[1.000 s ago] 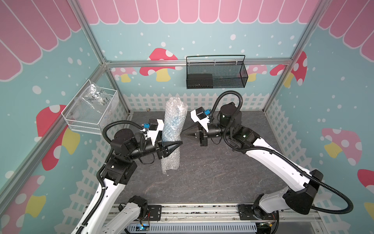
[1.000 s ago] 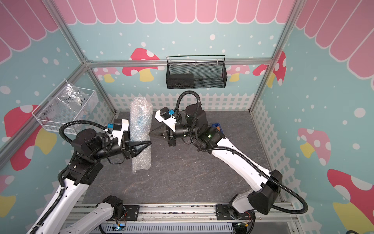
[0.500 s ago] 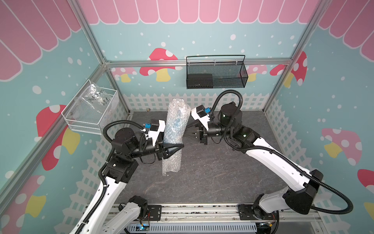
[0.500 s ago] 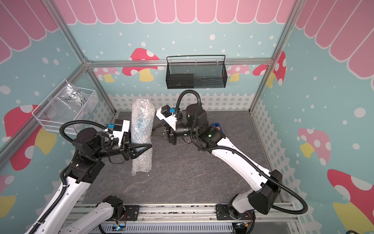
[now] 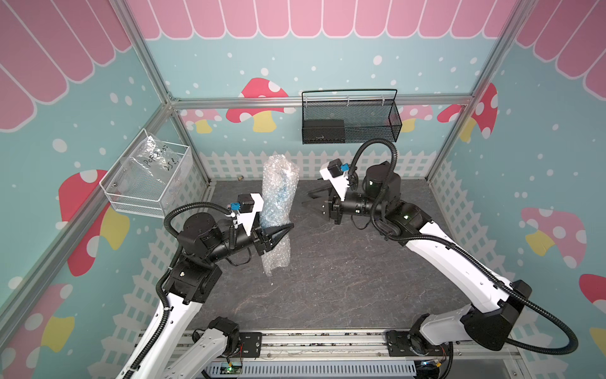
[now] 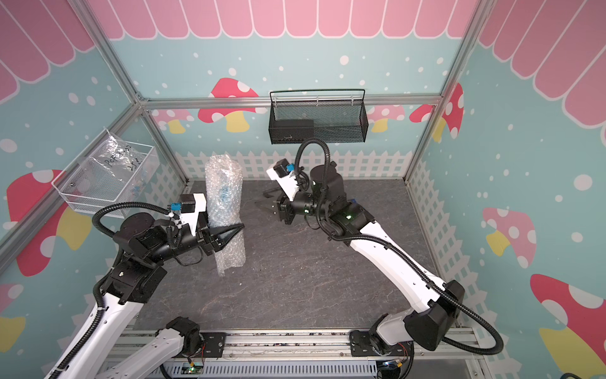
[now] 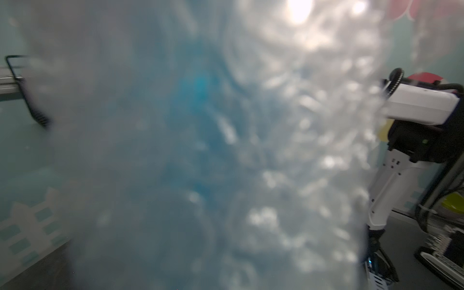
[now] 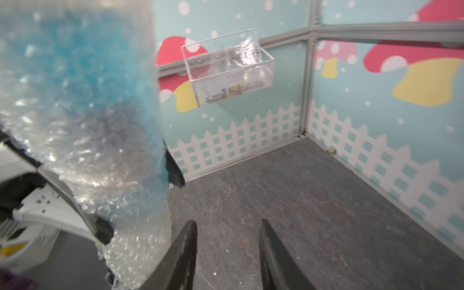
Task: Wrap wine bottles in bubble wrap
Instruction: Stick the tape on the bubble wrap.
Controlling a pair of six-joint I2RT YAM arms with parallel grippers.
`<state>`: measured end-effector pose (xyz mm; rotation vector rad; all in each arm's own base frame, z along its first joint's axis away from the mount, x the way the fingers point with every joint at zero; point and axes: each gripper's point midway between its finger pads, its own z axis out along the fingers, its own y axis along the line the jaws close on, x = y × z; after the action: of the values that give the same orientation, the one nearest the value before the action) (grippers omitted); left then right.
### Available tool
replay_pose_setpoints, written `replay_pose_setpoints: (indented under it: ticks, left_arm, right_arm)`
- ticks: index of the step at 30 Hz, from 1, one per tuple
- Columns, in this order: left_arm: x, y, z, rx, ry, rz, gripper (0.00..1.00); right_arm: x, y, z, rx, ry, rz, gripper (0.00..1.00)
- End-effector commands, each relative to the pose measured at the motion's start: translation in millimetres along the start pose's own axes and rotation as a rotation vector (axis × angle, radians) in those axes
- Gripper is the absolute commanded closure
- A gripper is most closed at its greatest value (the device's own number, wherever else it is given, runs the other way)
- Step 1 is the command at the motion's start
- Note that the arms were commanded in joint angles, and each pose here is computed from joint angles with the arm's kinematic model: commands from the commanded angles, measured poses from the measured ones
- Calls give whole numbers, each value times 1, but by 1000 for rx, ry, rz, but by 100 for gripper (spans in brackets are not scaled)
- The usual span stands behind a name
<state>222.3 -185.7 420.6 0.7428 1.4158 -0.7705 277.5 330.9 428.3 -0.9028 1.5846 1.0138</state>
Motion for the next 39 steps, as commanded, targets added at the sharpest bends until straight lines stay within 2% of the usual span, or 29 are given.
replay_pose_setpoints:
  ticks: [1,4,5,8,13,17,25,31,39]
  left_arm:
    - [-42,30,-18,-242,-133,172,100]
    - [-46,34,-20,-272,-144,207,100]
    - [-46,34,-20,-273,-146,208,100]
    - [-46,33,-17,-259,-142,204,100]
    - [-51,26,-20,-235,-158,210,100]
    - [-52,23,-21,-223,-163,208,100]
    - [-51,22,-21,-215,-170,202,100]
    - [-51,20,-18,-192,-175,188,100]
    - [-47,21,-17,-194,-174,179,100]
  right_arm:
    - [-10,-5,-31,79,-53,100,59]
    - [-23,33,-32,-134,-140,146,70]
    - [-24,48,-29,-206,-153,143,70]
    - [-26,78,-18,-295,-166,84,60]
    - [-32,84,-8,-327,-215,63,46]
    - [-38,86,-2,-347,-254,39,41]
    - [-43,94,31,-355,-248,23,35]
    - [-53,101,37,-393,-273,-7,29]
    - [-48,111,49,-448,-256,-18,27]
